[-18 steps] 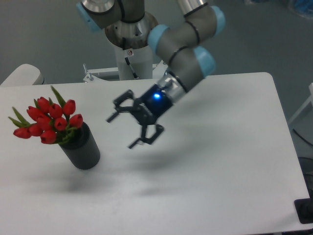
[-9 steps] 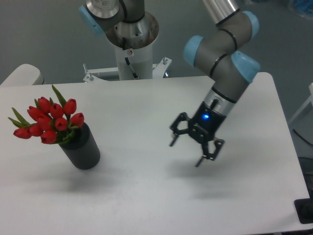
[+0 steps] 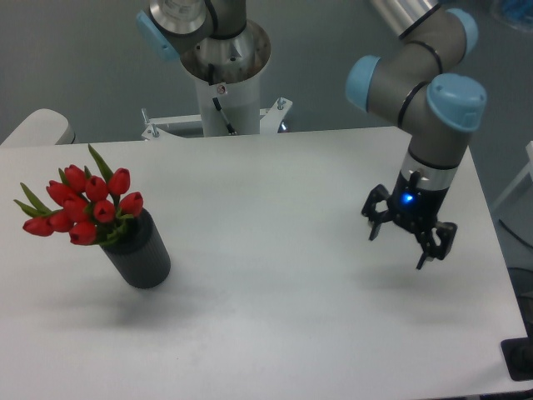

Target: Insert the flowers into the vase

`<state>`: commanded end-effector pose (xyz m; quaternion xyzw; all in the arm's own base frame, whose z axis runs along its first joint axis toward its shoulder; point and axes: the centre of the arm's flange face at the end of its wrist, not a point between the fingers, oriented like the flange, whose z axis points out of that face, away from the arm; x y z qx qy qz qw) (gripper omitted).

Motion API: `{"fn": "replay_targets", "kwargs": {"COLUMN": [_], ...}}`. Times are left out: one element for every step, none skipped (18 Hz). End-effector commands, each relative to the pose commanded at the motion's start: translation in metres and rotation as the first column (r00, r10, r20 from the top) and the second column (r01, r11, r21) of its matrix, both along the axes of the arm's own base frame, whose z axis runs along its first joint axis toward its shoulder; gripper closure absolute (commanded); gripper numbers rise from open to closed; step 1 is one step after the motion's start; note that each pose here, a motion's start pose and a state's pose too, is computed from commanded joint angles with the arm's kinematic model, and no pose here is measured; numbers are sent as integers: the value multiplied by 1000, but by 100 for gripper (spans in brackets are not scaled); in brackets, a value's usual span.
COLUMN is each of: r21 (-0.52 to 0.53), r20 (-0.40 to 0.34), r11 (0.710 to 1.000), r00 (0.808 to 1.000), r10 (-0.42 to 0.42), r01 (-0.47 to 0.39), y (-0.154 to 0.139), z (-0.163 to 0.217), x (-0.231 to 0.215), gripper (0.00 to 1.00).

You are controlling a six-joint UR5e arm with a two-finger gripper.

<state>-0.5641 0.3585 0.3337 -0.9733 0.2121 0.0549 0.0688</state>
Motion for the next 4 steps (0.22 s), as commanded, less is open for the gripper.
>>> {"fn": "replay_targets", "kwargs": {"r21": [-76,-125,-140,-143], "r20": [6,6,5,10], "r11": [997,991,989,989], "r00": [999,999,999,999], "r10": [-33,-49,-45,-38], "r01": [34,50,46,39], "y": [-8,-16,-23,-28], "z": [4,10,17,20], "x": [-3,-7,-11,-14], "gripper": [0,0,0,0]}}
